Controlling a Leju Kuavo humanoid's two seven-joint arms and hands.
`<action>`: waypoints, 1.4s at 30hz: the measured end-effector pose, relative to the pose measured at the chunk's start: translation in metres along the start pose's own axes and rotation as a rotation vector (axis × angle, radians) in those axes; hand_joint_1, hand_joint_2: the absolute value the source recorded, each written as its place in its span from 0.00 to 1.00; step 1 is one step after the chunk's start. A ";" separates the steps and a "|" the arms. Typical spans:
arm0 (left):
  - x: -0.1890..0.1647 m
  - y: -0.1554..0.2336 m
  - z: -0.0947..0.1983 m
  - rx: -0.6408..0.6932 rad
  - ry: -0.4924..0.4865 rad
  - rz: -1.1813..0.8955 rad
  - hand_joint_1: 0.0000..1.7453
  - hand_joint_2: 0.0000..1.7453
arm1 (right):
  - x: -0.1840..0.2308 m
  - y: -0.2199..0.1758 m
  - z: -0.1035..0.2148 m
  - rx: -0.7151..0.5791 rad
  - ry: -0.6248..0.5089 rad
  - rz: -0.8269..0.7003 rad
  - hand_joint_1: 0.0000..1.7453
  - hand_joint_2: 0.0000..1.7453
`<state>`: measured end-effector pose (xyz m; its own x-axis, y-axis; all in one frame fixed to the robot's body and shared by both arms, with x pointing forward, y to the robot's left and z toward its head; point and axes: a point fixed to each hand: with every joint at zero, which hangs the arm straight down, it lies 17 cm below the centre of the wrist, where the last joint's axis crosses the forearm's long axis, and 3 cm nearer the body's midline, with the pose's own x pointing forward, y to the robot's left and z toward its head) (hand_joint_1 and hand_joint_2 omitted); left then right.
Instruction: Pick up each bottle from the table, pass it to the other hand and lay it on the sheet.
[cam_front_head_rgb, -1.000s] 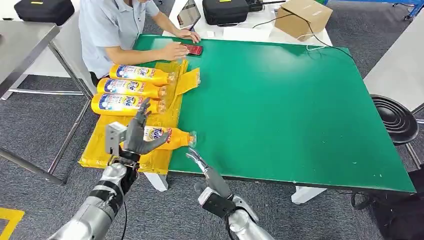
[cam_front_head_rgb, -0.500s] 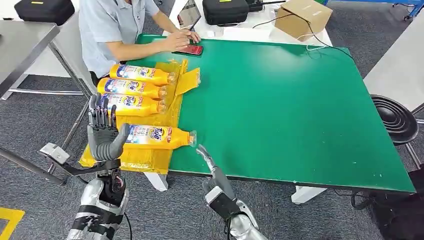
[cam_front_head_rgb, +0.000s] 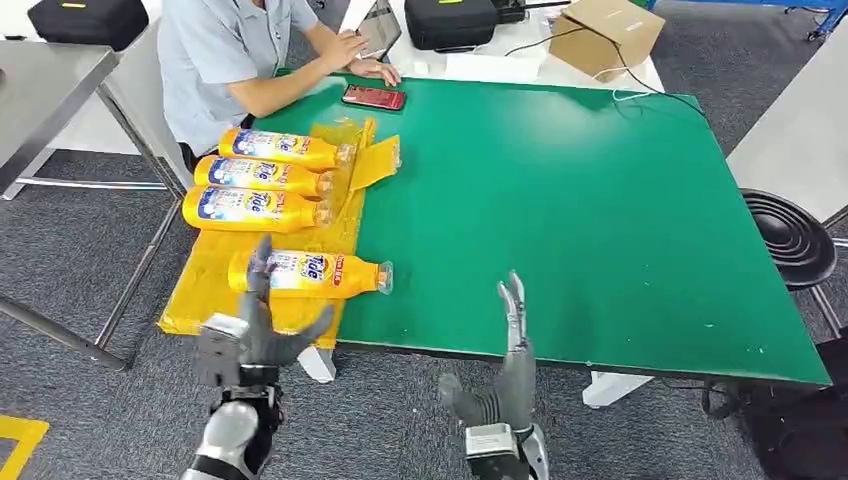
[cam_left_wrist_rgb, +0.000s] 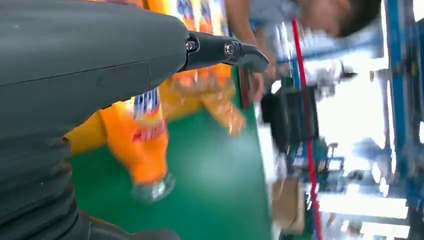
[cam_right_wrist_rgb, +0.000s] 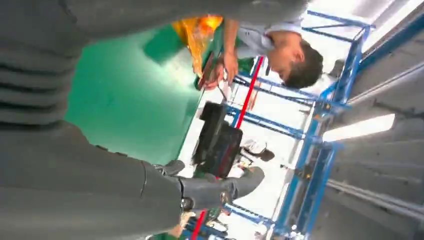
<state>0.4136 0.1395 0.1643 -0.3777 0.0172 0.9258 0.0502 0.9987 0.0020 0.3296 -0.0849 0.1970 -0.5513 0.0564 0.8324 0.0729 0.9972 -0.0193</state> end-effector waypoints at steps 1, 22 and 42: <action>-0.002 -0.009 0.005 -0.034 0.008 -0.010 0.00 1.00 | -0.001 -0.003 0.001 -0.010 0.012 -0.017 0.00 1.00; -0.029 -0.026 0.038 0.027 0.201 0.186 0.00 0.00 | -0.045 0.000 0.039 0.041 0.137 0.065 0.00 0.00; 0.007 -0.066 0.058 -0.113 0.054 0.195 0.00 1.00 | -0.062 0.006 0.050 0.141 0.229 0.041 0.00 1.00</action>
<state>0.3539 0.0763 0.1488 -0.3004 0.2036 0.9318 0.2217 0.9651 -0.1394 0.3230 -0.0795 0.1176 -0.3470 0.1001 0.9325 -0.0337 0.9923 -0.1191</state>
